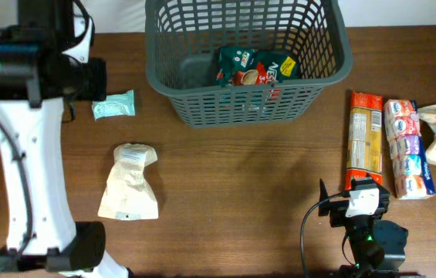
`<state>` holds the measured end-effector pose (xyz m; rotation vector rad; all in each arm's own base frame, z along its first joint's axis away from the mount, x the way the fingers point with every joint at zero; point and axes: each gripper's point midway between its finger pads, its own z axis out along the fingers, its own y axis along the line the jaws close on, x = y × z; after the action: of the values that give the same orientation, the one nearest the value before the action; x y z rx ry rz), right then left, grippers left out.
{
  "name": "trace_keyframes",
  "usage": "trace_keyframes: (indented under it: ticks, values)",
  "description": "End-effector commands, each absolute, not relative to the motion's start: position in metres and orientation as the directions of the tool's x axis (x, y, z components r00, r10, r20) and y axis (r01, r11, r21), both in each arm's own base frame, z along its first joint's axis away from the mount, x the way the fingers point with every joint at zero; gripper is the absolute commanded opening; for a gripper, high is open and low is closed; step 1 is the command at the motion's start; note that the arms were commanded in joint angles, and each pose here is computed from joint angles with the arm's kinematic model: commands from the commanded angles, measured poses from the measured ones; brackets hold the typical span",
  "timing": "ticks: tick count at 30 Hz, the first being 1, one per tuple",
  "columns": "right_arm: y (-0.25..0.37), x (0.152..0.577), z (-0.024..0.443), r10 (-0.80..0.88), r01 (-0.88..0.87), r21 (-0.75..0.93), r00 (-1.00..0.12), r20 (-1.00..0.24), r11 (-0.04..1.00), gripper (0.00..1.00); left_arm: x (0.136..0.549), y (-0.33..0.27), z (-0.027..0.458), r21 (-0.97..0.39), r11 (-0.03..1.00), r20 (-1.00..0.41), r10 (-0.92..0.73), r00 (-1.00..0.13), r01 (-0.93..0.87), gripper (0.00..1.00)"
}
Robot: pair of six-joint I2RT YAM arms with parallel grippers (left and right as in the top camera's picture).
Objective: Pack container
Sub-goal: 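Lower the left gripper onto the beige paper pouch and grasp it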
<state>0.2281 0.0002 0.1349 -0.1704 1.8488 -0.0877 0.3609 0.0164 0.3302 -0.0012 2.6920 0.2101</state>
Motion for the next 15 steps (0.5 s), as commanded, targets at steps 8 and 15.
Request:
trace_keyframes:
  ticks: [8,15]
  values:
    - [-0.001,0.228,0.133,-0.152,-0.066,-0.139,-0.273,-0.95,0.988,0.99,0.336,0.018,0.195,0.098,0.994,-0.051,-0.034,-0.998,-0.039,0.42]
    - [-0.001,0.228,0.133,-0.152,-0.066,-0.139,-0.273,-0.95,0.988,0.99,0.312,0.003,0.135,0.014,1.0,-0.026,0.0,-1.0,0.0,0.38]
